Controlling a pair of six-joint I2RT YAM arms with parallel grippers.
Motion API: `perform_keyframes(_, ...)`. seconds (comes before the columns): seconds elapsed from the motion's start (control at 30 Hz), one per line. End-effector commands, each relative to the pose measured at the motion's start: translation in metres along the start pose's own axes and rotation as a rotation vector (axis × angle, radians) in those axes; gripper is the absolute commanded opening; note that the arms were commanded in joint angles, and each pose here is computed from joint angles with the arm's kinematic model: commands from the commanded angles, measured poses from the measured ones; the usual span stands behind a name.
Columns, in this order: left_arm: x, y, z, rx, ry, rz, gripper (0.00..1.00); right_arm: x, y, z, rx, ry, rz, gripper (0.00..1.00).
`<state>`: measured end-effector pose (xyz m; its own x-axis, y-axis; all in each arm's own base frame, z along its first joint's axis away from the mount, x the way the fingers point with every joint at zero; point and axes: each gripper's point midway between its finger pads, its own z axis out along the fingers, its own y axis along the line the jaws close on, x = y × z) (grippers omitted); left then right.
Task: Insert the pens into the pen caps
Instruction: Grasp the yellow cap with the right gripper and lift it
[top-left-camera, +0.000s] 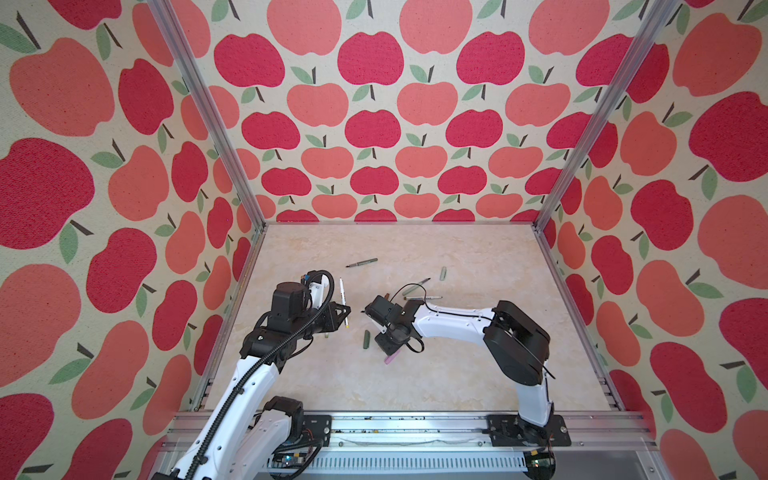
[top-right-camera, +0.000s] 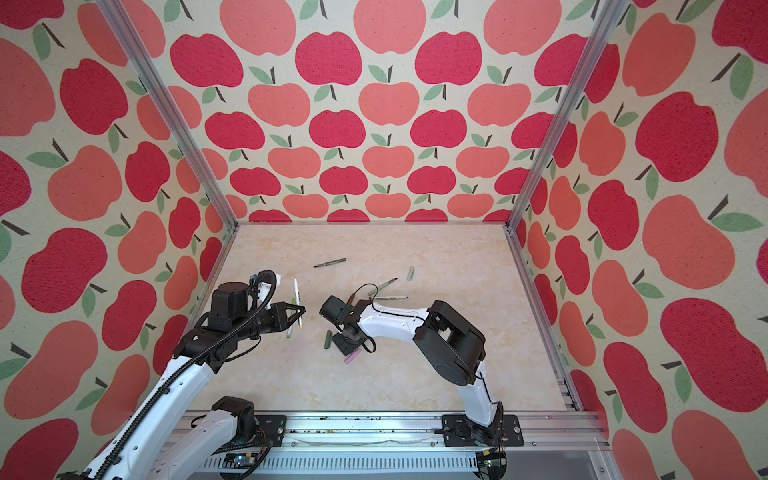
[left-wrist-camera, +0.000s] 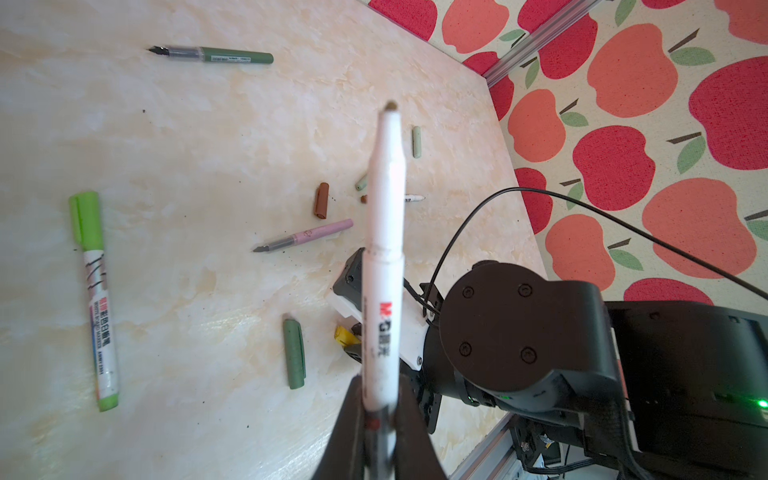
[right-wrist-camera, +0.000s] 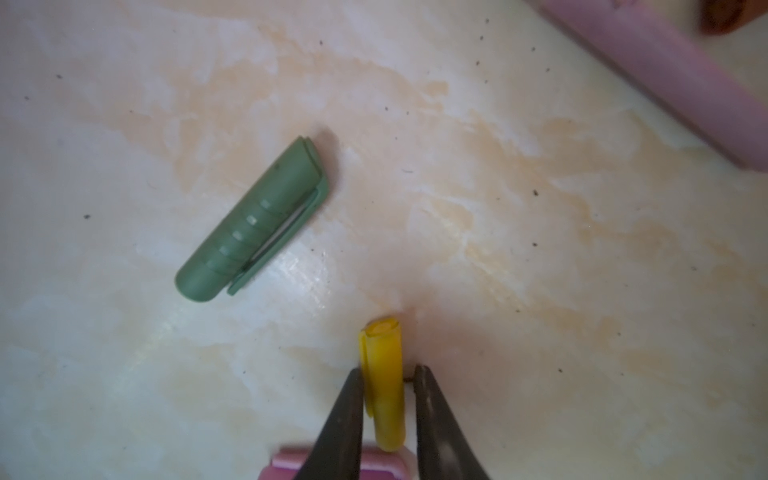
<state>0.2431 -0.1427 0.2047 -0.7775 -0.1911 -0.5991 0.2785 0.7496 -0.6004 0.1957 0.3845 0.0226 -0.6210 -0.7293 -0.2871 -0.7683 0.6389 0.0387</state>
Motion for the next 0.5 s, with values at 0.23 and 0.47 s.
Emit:
perform_keyframes(0.23,-0.020,-0.011,-0.002,0.017,-0.051,0.048,0.06,0.004,-0.003,0.003,0.003,0.033,-0.007,0.10)
perform_keyframes(0.47,-0.020,-0.013,0.004,0.027,-0.036,0.047,0.06,-0.008,-0.007,-0.012,-0.013,-0.018,0.034,0.08)
